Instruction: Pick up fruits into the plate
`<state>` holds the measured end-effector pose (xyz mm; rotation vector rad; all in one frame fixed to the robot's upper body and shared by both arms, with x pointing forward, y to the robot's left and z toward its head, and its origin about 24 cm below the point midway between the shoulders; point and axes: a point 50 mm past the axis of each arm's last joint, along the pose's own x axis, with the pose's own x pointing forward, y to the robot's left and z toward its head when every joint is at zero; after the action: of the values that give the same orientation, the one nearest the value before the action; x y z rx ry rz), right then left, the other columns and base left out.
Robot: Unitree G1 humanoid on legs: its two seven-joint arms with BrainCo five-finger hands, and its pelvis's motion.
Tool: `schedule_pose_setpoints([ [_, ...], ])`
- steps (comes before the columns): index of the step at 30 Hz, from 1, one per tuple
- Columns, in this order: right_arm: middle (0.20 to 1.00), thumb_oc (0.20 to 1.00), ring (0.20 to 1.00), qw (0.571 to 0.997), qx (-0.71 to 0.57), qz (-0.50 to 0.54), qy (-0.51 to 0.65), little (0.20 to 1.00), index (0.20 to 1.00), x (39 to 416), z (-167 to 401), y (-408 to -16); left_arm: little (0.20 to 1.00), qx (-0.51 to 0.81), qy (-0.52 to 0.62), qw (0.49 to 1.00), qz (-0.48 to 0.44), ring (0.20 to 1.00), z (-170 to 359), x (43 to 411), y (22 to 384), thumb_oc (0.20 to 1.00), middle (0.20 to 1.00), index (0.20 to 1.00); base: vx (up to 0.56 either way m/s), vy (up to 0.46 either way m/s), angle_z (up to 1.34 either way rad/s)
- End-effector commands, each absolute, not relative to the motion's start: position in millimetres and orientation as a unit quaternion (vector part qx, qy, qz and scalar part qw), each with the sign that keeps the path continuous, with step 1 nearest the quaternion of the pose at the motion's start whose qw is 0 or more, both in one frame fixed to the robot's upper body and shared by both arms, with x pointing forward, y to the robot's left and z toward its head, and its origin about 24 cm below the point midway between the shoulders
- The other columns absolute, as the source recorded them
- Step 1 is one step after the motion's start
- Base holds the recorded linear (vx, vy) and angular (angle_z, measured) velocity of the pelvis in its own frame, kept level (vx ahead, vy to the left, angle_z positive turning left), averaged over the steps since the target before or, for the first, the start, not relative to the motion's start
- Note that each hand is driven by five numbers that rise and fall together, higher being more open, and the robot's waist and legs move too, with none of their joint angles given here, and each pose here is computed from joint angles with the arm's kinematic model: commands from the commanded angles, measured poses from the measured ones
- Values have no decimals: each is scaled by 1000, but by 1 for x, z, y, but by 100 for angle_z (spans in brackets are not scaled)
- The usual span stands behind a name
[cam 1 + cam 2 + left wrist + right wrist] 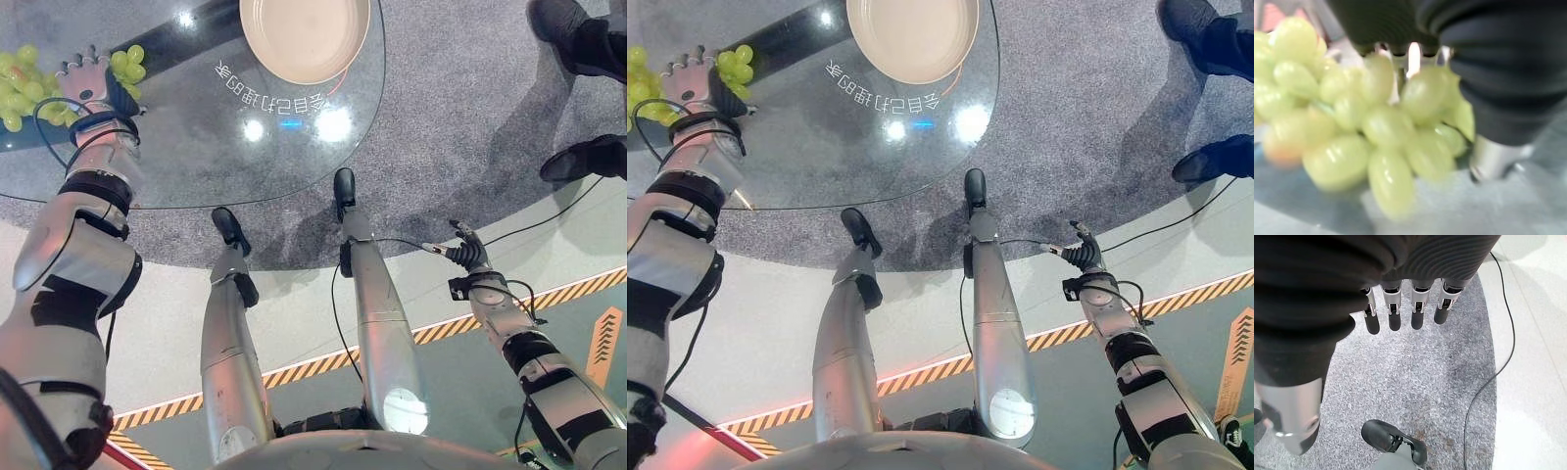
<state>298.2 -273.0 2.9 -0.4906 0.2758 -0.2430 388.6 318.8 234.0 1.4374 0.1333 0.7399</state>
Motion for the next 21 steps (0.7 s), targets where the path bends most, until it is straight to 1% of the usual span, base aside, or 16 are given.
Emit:
schedule_pose_setpoints([
  [1, 1000, 1000, 1000, 952, -227, -142, 148, 1000, 1000, 277, -10, -282, 200, 615, 214, 677, 344, 200, 174, 353, 369, 200, 200, 200, 0, 0, 0],
  [4, 1000, 1000, 1000, 953, -225, -144, 141, 1000, 1000, 278, -8, -281, 200, 615, 229, 674, 340, 200, 168, 351, 370, 200, 200, 200, 0, 0, 0],
  [10, 1000, 1000, 1000, 954, -225, -145, 133, 1000, 1000, 281, -4, -280, 200, 605, 222, 684, 341, 200, 159, 349, 369, 200, 200, 200, -9, -2, 1],
  [13, 1000, 1000, 1000, 955, -227, -141, 130, 1000, 1000, 282, -2, -279, 200, 574, 182, 714, 356, 200, 159, 351, 366, 200, 200, 200, -21, 8, 0],
  [15, 1000, 1000, 1000, 955, -227, -140, 129, 1000, 1000, 281, -3, -278, 200, 567, 171, 722, 358, 200, 159, 352, 365, 200, 200, 200, 0, 0, 0],
  [17, 1000, 1000, 1000, 955, -232, -138, 124, 1000, 1000, 280, -3, -276, 200, 530, 138, 752, 368, 200, 161, 355, 361, 200, 200, 200, -16, 8, 0],
  [21, 1000, 1000, 1000, 955, -233, -135, 121, 1000, 1000, 278, -4, -272, 200, 470, 90, 792, 381, 200, 165, 357, 357, 200, 200, 200, 0, 0, 0],
])
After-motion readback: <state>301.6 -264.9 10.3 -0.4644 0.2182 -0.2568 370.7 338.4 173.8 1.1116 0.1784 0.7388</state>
